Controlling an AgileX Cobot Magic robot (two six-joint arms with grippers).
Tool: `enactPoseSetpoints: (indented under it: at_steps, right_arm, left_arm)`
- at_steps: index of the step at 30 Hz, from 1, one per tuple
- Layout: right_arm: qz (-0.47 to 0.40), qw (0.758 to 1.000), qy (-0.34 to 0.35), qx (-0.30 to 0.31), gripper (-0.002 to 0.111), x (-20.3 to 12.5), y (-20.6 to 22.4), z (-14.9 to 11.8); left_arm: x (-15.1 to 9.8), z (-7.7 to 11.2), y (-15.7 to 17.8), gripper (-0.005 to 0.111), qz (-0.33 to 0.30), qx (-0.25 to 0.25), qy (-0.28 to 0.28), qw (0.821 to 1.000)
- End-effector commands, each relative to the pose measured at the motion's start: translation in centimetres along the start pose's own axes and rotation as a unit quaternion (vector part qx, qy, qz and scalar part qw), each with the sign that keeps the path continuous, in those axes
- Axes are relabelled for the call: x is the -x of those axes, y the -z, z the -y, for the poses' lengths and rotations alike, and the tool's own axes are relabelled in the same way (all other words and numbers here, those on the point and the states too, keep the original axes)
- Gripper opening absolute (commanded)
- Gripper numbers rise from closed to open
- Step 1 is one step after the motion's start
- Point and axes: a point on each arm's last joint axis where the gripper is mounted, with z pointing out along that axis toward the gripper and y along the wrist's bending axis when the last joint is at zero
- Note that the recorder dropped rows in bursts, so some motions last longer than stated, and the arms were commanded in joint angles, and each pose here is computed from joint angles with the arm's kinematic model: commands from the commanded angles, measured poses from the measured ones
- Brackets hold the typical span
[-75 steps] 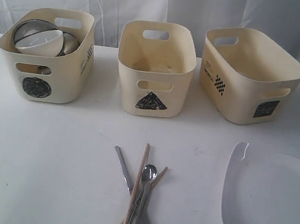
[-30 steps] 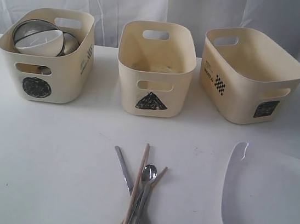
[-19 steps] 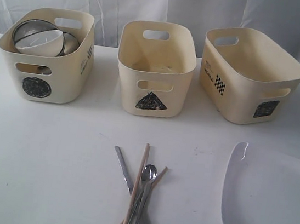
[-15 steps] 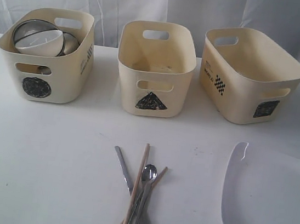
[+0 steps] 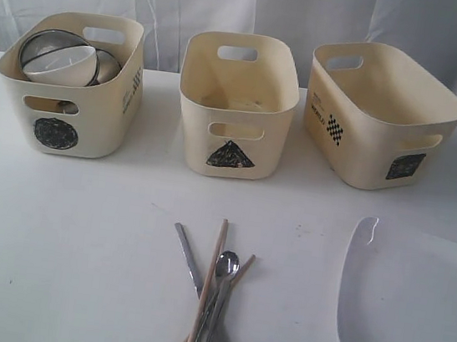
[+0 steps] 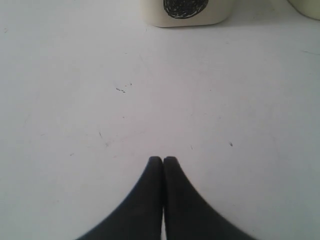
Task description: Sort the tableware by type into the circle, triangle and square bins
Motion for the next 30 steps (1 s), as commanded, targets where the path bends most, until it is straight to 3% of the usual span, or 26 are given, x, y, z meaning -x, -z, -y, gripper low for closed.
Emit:
enactPoseSetpoints:
  at_steps: [1, 5, 7, 9, 10, 14, 18, 21, 23, 27, 30]
  right_arm:
    - [0.031, 0.989, 0.145, -0.02, 0.0, 0.5, 0.1, 0.3]
    - [0.163, 0.977, 0.135, -0.041, 0.0, 2.9, 0.5, 0.3]
    - [0.262, 0.964, -0.05, -0.017, 0.0, 4.5, 1.3, 0.5]
    - [0.315, 0.928, -0.198, 0.024, 0.0, 5.3, 1.8, 0.7]
    - [0.326, 0.917, -0.228, 0.035, 0.0, 5.5, 2.0, 0.7]
    - [0.316, 0.932, -0.18, 0.018, 0.0, 5.3, 1.8, 0.7]
    - [0.358, 0.902, -0.237, 0.045, 0.0, 8.0, 1.5, 1.2]
    - [0.339, 0.898, -0.273, 0.064, 0.0, 11.8, 0.3, 1.8]
    - [0.333, 0.911, -0.229, 0.078, 0.0, 15.0, -1.4, 1.8]
    - [0.319, 0.935, 0.044, 0.145, 0.0, 20.3, -6.0, 0.0]
    - [0.228, 0.947, 0.172, 0.145, 0.0, 21.8, -10.2, 0.1]
  left_arm:
    - [-0.4, 0.1, 0.0, 0.0, -0.018, -0.007, 0.007, 1.0]
    - [-0.4, 0.1, 0.0, 0.0, -0.018, -0.007, 0.007, 1.0]
    - [-0.4, 0.1, 0.0, 0.0, -0.018, -0.007, 0.007, 1.0]
    - [-0.4, 0.1, 0.0, 0.0, -0.018, -0.007, 0.007, 1.0]
    - [-0.4, 0.1, 0.0, 0.0, -0.018, -0.007, 0.007, 1.0]
    - [-0.4, 0.1, 0.0, 0.0, -0.018, -0.007, 0.007, 1.0]
    - [-0.4, 0.1, 0.0, 0.0, -0.018, -0.007, 0.007, 1.0]
    - [-0.4, 0.1, 0.0, 0.0, -0.018, -0.007, 0.007, 1.0]
    - [-0.4, 0.1, 0.0, 0.0, -0.018, -0.007, 0.006, 1.0]
    - [-0.4, 0.1, 0.0, 0.0, -0.018, -0.007, 0.006, 1.0]
    - [-0.4, 0.1, 0.0, 0.0, -0.018, -0.007, 0.006, 1.0]
